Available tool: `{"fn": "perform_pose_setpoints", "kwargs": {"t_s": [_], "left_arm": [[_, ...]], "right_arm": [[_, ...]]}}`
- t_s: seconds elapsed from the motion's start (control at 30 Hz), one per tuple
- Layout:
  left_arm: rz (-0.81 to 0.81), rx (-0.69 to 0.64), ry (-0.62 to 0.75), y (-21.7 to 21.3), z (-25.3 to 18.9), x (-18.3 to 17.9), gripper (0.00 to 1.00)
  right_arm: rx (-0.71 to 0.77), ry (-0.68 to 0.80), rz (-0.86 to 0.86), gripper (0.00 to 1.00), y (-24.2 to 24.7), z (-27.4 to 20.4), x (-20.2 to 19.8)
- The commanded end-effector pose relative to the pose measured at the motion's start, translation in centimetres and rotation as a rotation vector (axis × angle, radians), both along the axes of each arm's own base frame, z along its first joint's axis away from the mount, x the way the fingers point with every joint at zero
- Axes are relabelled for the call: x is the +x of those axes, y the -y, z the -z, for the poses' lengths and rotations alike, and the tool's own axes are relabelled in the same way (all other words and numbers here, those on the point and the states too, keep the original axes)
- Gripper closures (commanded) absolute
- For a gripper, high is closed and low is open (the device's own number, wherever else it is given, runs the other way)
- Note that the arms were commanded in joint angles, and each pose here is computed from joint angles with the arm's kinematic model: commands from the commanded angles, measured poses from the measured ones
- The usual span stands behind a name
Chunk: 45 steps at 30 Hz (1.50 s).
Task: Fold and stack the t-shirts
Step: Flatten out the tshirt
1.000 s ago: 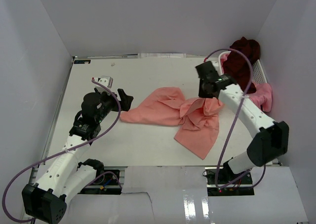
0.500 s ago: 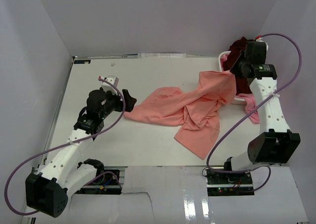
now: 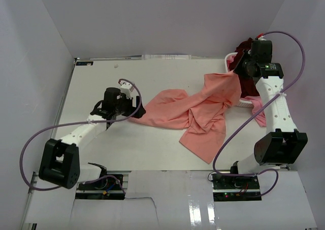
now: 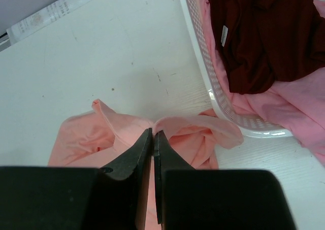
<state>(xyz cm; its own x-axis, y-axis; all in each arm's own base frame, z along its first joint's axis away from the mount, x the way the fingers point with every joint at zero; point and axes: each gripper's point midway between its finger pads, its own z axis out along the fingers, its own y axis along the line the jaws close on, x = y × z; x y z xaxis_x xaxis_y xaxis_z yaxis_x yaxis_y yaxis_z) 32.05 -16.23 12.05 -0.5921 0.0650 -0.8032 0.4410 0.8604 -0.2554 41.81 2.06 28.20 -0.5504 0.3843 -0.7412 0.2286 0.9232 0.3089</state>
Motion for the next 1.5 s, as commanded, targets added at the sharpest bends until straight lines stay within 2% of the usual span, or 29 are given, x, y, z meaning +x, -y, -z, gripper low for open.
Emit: {"fn": "perform_pose_setpoints", "kwargs": {"t_s": [0.0,0.33,0.7,0.93,1.07,1.2,1.3,1.33,1.4,1.47], "left_arm": [[0.003,-0.061,-0.108,0.0,0.1,1.2,0.02],[-0.276,-0.167,-0.304,-4.9,2.4,4.0,0.03],[-0.25,-0.272,-0.514,-3.9,5.3,2.3,0.1],[-0.259,-0.29,-0.572,-4.0,6.3,1.8,0.1],[-0.267,-0.297,-0.578,-4.1,7.0,2.1,0.14],[-0.279,-0.306,-0.575,-4.2,7.2,3.0,0.25],[-0.27,-0.316,-0.571,-4.1,7.0,3.8,0.42],[-0.267,-0.331,-0.592,-3.9,7.3,3.9,0.51],[-0.266,-0.34,-0.601,-3.8,7.5,4.2,0.55],[-0.294,-0.322,-0.588,-4.3,7.6,4.9,0.51]], "right_arm": [[-0.019,0.073,-0.016,0.92,0.1,-3.0,0.1],[0.008,0.055,-0.053,0.92,-0.7,-2.1,-0.2],[0.003,0.051,-0.051,0.92,-0.6,-1.9,-0.3],[0.003,0.051,-0.051,0.92,-0.6,-1.8,-0.3],[0.002,0.052,-0.05,0.92,-0.5,-1.9,-0.4],[-0.002,0.052,-0.049,0.92,-0.5,-1.9,-0.3],[0.001,0.048,-0.051,0.92,-0.5,-1.7,-0.3],[0.003,0.049,-0.054,0.92,-0.6,-1.7,-0.3],[0.005,0.049,-0.056,0.92,-0.6,-1.7,-0.3],[0.006,0.049,-0.059,0.92,-0.7,-1.6,-0.4]]}}
